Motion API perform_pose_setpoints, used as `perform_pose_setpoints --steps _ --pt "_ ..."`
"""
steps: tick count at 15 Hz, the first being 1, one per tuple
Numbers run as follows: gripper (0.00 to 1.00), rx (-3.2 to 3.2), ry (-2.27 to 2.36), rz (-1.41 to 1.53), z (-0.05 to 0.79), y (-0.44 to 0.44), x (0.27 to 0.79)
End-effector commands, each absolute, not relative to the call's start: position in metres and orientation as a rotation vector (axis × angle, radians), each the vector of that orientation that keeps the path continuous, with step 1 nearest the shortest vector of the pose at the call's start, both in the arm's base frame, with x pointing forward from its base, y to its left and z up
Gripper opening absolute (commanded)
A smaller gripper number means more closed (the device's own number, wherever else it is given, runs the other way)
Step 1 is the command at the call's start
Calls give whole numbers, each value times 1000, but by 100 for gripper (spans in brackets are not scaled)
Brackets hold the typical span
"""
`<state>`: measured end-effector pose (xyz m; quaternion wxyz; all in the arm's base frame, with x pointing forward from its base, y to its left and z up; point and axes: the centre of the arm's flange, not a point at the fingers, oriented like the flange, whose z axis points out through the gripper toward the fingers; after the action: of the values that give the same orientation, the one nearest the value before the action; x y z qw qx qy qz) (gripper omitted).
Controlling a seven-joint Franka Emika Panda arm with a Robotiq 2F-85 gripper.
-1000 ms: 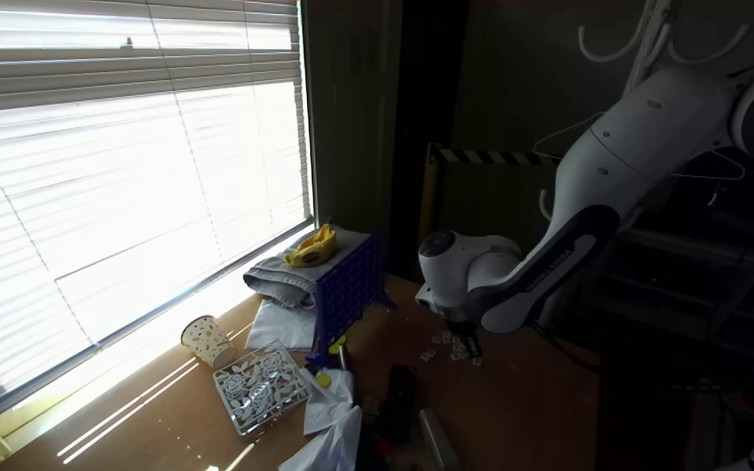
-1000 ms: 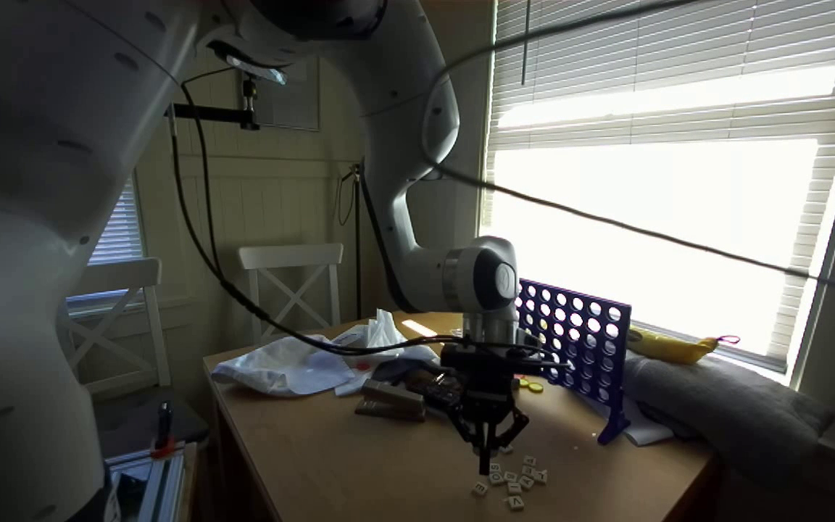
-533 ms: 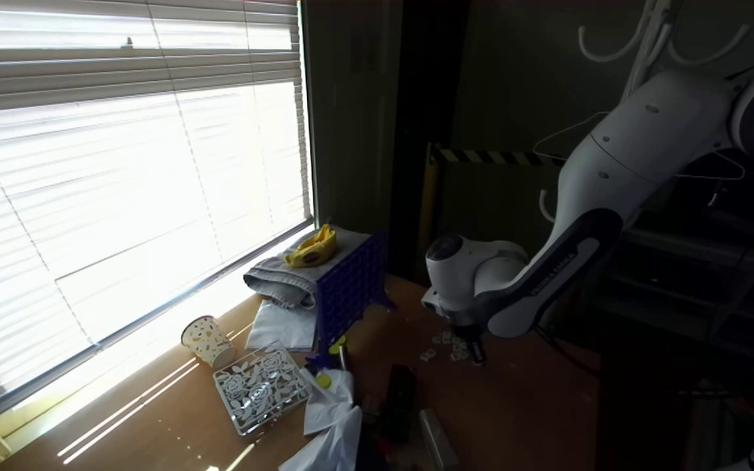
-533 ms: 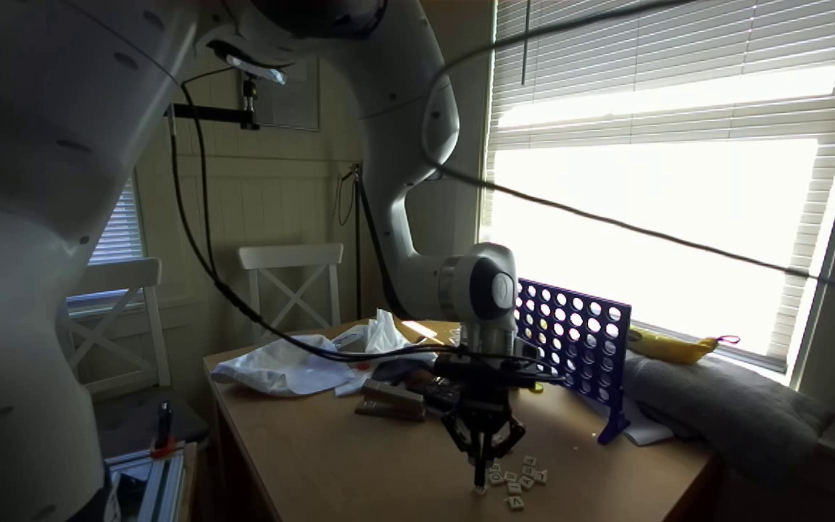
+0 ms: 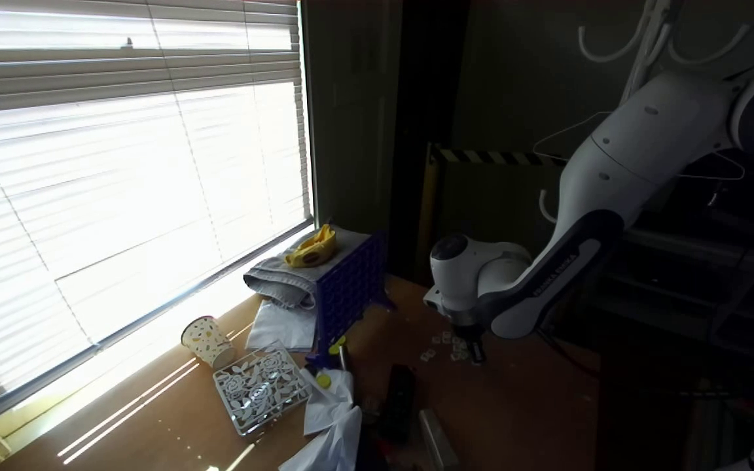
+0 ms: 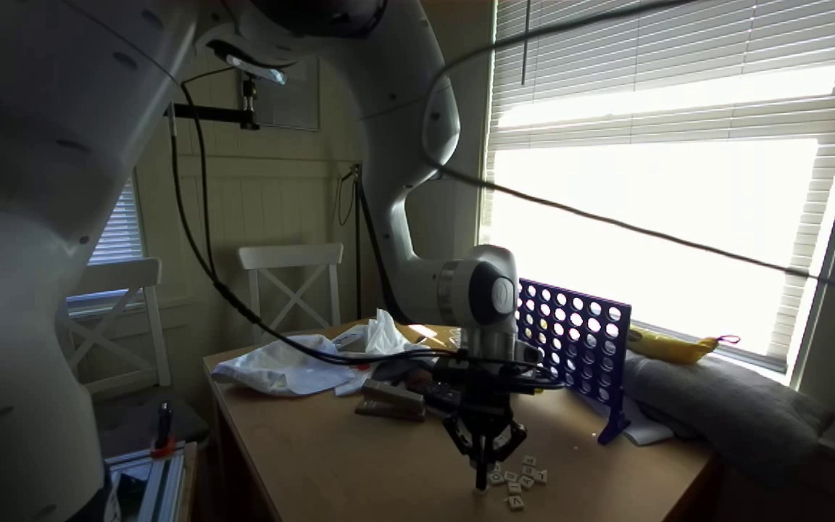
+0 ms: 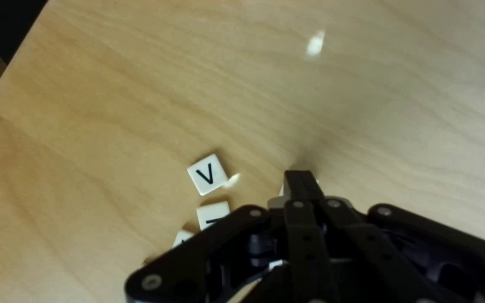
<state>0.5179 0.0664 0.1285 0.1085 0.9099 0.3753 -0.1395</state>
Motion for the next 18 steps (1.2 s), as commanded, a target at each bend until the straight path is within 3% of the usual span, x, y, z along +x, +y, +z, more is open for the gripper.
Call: perform_pose_setpoints --steps 1,18 --pt "0 2720 1079 -376 127 65 511" --pt "0 2683 1141 -382 125 87 527"
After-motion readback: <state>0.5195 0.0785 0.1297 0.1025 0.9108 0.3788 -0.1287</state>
